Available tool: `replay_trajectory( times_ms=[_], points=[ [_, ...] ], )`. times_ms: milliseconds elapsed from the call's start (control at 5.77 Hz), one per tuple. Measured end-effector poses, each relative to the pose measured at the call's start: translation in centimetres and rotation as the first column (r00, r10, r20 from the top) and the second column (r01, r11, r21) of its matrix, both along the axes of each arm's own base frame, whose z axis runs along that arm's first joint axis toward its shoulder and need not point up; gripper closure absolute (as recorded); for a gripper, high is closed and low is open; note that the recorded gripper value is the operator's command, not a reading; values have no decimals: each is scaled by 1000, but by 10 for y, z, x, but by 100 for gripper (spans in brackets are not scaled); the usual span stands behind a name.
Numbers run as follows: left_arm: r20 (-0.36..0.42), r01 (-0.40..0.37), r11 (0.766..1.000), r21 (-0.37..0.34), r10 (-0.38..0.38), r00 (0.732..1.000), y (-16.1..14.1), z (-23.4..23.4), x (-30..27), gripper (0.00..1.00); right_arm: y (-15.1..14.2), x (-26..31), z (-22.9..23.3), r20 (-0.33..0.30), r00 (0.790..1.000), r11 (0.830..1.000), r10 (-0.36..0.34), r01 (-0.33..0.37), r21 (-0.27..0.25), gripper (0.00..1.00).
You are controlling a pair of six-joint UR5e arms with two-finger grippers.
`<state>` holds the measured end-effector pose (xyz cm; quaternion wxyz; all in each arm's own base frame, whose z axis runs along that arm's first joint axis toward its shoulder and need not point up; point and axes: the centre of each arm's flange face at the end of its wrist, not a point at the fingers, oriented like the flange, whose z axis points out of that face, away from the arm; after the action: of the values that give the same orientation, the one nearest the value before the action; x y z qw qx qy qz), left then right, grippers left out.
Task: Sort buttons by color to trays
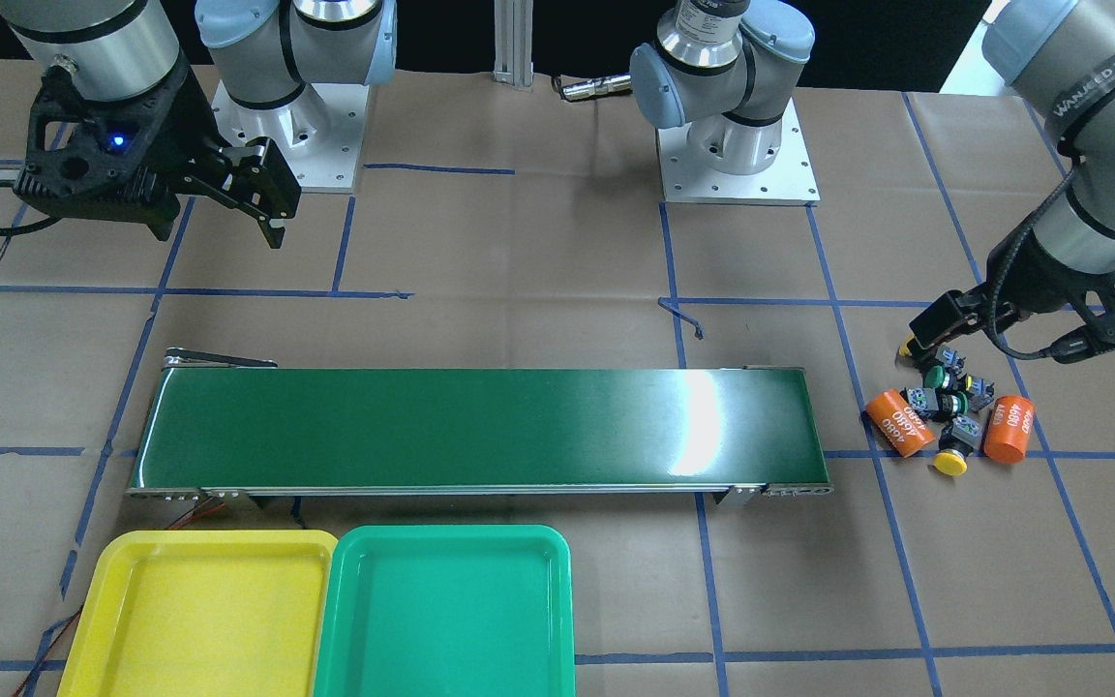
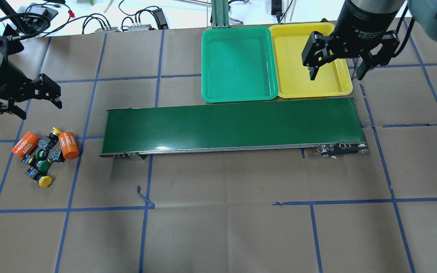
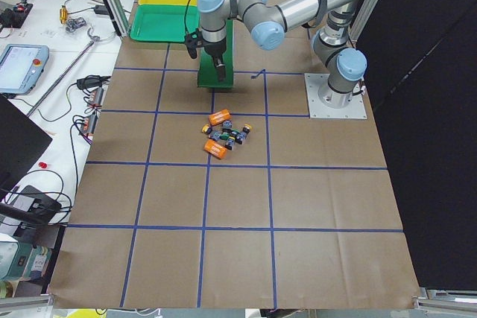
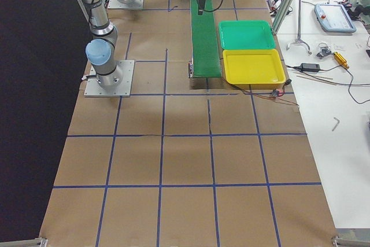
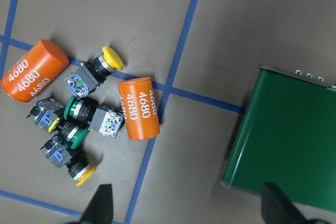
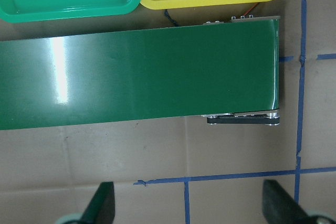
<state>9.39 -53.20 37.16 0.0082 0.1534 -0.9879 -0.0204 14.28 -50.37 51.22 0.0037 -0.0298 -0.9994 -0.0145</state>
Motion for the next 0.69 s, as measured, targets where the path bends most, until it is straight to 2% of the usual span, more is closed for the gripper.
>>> replay_trajectory(
  times_ms=[693],
  points=[
    [-30, -52, 995, 84, 55, 998, -8, -141, 32, 5, 0, 0, 0, 1, 1000, 1000, -1, 1, 1, 0]
  ],
)
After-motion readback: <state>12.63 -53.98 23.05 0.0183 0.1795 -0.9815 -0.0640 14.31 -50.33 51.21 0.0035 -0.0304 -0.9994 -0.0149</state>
